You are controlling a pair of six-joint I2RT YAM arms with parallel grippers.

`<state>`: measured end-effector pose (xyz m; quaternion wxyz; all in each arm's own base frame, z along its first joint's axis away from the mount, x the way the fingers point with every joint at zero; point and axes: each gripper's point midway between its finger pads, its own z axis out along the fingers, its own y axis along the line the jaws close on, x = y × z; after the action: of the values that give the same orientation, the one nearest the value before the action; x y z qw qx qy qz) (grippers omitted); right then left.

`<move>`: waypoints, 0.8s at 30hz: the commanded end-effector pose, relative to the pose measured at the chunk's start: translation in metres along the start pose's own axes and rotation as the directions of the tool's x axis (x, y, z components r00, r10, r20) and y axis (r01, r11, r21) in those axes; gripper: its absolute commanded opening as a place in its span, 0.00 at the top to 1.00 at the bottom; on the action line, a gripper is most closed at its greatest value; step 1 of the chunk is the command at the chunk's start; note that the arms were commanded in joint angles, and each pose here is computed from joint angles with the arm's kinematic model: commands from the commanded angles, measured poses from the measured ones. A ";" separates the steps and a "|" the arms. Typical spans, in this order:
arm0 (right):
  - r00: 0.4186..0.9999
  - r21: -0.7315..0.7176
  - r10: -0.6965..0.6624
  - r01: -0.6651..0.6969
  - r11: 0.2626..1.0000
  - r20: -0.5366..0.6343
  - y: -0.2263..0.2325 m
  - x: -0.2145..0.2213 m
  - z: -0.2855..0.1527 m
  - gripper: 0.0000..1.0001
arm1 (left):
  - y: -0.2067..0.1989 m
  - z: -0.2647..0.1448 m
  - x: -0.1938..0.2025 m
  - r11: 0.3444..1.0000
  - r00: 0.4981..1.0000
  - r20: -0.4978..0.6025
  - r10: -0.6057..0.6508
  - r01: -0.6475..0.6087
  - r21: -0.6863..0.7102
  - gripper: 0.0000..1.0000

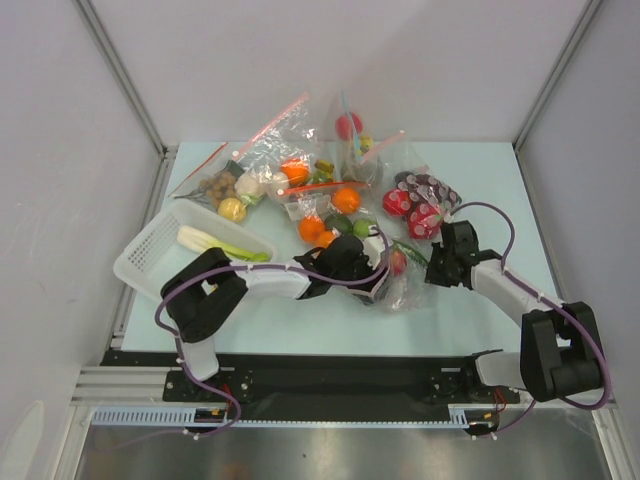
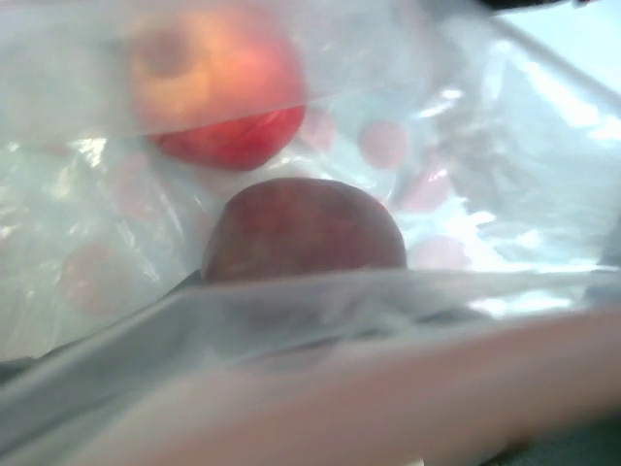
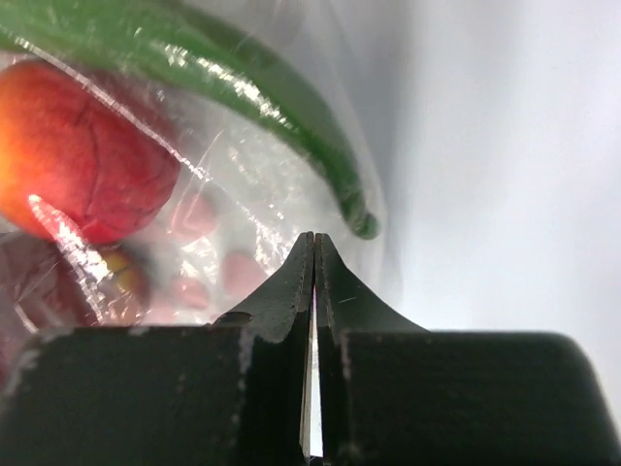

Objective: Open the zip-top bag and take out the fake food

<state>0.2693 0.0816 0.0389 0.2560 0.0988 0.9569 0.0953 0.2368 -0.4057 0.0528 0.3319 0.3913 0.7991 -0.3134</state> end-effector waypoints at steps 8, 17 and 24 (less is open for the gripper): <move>1.000 0.008 0.007 -0.008 1.000 0.025 -0.007 -0.008 0.002 1.00 | 0.009 -0.062 -0.042 0.997 0.995 0.084 0.044 -0.039 -0.060 0.58; 1.000 0.007 0.007 -0.007 1.000 0.021 -0.007 -0.007 0.003 1.00 | 0.025 -0.121 -0.057 0.995 0.990 0.142 0.003 0.011 -0.096 0.55; 0.999 -0.041 -0.001 0.003 0.999 0.033 0.002 -0.011 0.001 1.00 | 0.027 -0.137 -0.052 0.998 0.984 0.175 -0.013 0.024 -0.058 0.53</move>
<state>0.2726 0.0759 0.0379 0.2573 0.1085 0.9554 0.0961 0.2493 -0.3104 0.1603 0.4052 0.3335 0.7924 -0.3110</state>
